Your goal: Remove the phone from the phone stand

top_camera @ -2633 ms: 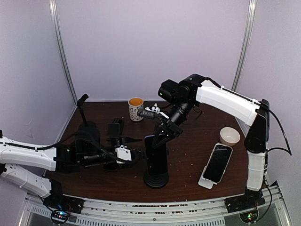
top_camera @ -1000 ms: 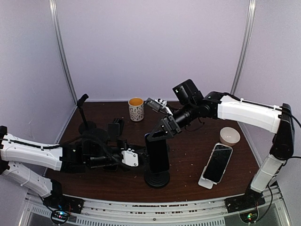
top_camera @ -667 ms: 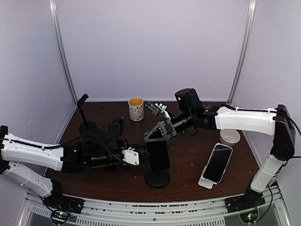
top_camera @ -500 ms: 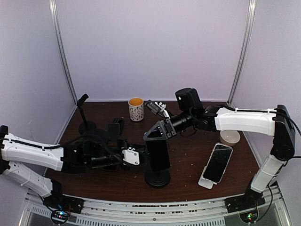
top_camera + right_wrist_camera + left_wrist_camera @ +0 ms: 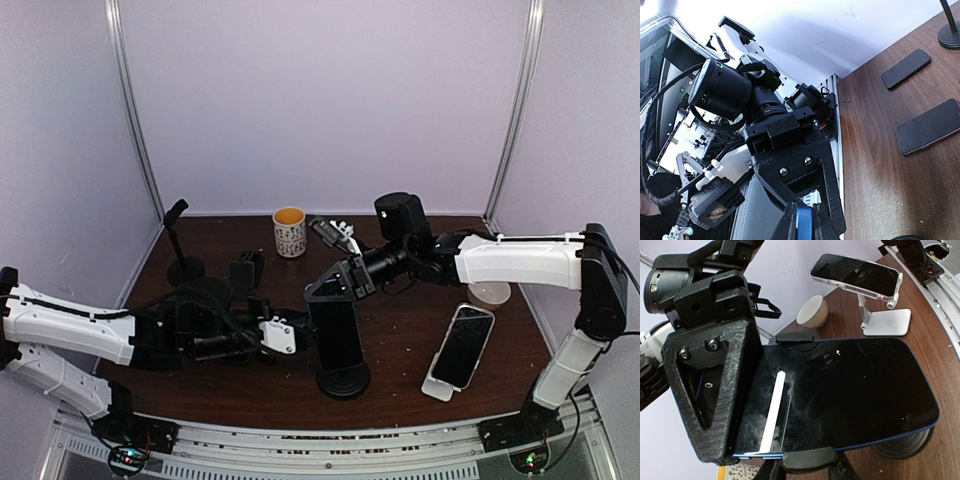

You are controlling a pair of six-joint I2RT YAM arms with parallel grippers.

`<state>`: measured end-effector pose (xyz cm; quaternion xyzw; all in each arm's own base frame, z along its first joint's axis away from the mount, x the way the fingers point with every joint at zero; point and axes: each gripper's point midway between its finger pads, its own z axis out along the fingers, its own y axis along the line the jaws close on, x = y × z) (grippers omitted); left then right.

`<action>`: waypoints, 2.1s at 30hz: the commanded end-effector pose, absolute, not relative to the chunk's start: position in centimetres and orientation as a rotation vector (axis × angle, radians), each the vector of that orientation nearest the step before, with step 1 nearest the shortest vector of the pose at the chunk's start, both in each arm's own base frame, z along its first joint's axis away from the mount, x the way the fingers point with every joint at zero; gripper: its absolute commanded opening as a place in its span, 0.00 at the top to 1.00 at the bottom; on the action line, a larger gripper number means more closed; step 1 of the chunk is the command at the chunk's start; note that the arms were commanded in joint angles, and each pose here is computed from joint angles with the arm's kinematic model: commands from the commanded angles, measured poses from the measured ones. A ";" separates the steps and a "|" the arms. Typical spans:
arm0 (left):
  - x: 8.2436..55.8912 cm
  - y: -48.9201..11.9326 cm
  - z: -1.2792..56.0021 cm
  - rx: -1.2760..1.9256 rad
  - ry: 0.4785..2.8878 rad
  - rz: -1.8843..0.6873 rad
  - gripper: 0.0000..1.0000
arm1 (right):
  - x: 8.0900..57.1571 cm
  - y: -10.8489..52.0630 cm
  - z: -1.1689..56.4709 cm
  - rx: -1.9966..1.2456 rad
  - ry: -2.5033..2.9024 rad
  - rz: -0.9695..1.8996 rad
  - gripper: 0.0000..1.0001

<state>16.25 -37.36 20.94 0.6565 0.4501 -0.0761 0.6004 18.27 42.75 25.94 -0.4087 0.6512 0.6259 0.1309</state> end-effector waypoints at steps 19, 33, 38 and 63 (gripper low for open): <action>16.8 -35.8 22.3 1.443 1.081 -0.161 1.00 | 19.0 40.0 24.5 -1.282 1.942 1.716 1.00; 17.3 -34.5 21.9 1.402 1.122 -0.129 1.00 | 19.2 39.0 24.7 -1.296 1.931 1.710 1.00; 17.8 -35.2 21.5 1.408 1.132 -0.113 1.00 | 17.2 39.8 26.4 -1.377 1.819 1.804 1.00; 18.3 -36.8 21.8 1.408 1.123 -0.115 1.00 | 13.3 42.0 30.8 -1.478 1.571 1.997 1.00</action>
